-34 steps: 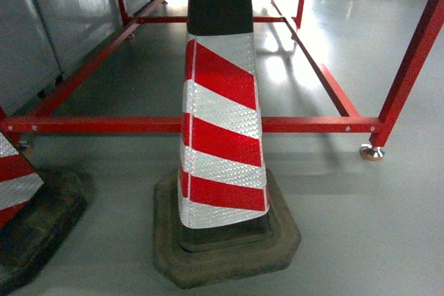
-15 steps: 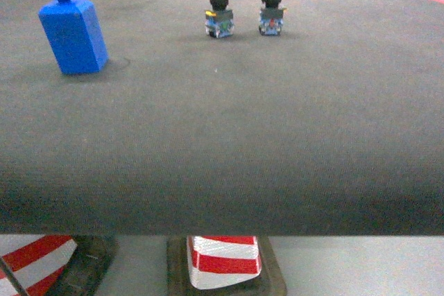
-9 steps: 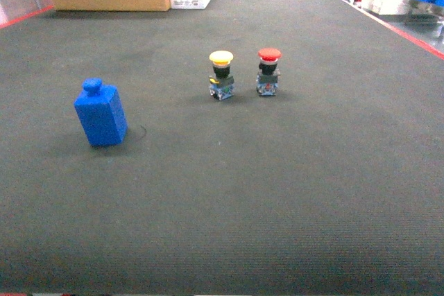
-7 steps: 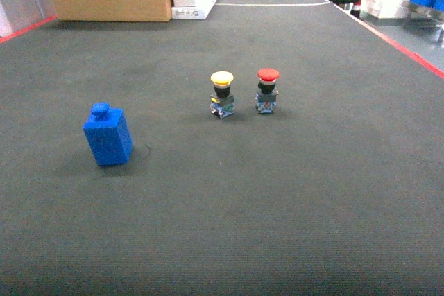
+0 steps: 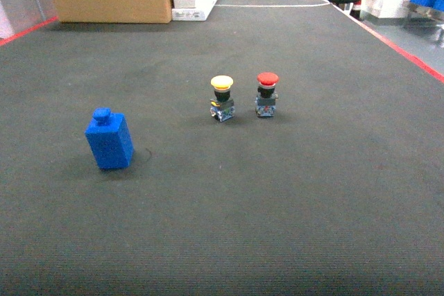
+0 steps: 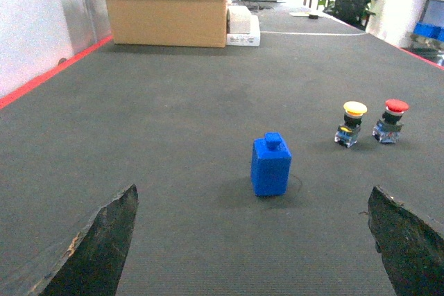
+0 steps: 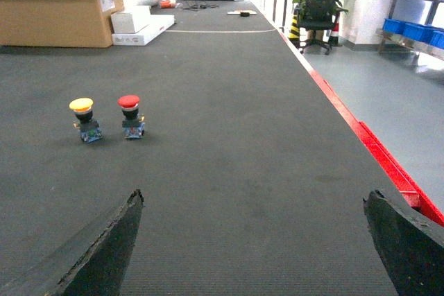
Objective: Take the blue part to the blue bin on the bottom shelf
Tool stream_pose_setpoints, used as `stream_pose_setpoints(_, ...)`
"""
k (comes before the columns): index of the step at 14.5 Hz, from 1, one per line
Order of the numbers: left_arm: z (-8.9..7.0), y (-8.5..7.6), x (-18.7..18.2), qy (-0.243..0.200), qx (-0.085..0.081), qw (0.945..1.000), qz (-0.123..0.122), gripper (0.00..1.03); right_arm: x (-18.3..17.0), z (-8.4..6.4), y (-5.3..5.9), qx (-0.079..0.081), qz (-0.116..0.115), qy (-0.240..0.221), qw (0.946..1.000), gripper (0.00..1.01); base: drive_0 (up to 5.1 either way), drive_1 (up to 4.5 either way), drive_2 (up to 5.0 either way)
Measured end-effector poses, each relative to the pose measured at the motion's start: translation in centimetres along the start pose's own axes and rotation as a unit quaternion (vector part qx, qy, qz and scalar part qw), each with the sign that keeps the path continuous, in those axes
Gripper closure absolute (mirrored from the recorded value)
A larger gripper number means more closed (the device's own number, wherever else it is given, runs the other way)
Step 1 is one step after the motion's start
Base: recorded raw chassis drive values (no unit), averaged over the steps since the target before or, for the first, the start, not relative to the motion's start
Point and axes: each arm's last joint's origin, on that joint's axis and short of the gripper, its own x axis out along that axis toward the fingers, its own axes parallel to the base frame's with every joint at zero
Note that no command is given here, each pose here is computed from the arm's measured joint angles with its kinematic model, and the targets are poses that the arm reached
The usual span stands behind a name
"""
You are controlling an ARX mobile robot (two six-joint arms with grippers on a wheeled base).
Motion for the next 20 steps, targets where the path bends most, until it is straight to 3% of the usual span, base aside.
stream_pose_setpoints(6, 0.0, 0.0, 0.0, 0.0, 0.0, 1.0, 0.0, 0.05, 0.0, 0.0, 0.0, 0.0, 0.0, 0.0, 1.0, 0.03, 0.0, 0.0, 0.0)
stream_pose_setpoints(7, -0.2, 0.0, 0.0, 0.03, -0.006, 0.9993, 0.021, 0.05, 0.0, 0.0, 0.0, 0.0, 0.0, 0.0, 1.0, 0.03, 0.0, 0.0, 0.0)
stream_pose_setpoints(8, -0.3, -0.6, 0.3, 0.087, -0.01, 0.9941, 0.065, 0.05, 0.0, 0.0, 0.0, 0.0, -0.001, 0.0, 1.0, 0.03, 0.0, 0.0, 0.0)
stream_pose_setpoints(10, -0.2, -1.0, 1.1, 0.094, -0.011, 0.9884, 0.119, 0.05, 0.0, 0.0, 0.0, 0.0, 0.0, 0.0, 1.0, 0.03, 0.0, 0.0, 0.0)
stream_pose_setpoints(11, 0.9, -1.1, 1.7, 0.083, -0.026, 0.9882, 0.126, 0.05, 0.0, 0.0, 0.0, 0.0, 0.0, 0.0, 1.0, 0.03, 0.0, 0.0, 0.0)
stream_pose_setpoints(12, 1.7, -1.5, 2.8, 0.071, -0.031, 0.99, 0.118, 0.05, 0.0, 0.0, 0.0, 0.0, 0.0, 0.0, 1.0, 0.03, 0.0, 0.0, 0.0)
stream_pose_setpoints(14, 3.4, -3.3, 5.9, 0.049, -0.023, 0.995, 0.083, 0.05, 0.0, 0.0, 0.0, 0.0, 0.0, 0.0, 1.0, 0.03, 0.0, 0.0, 0.0)
stream_pose_setpoints(16, 4.3, -4.2, 8.8, 0.03, -0.017, 0.9962, 0.08, 0.05, 0.0, 0.0, 0.0, 0.0, 0.0, 0.0, 1.0, 0.03, 0.0, 0.0, 0.0)
stream_pose_setpoints(20, 1.2, -5.9, 15.3, 0.064, 0.006, 0.996, 0.063, 0.05, 0.0, 0.0, 0.0, 0.0, 0.0, 0.0, 1.0, 0.03, 0.0, 0.0, 0.0)
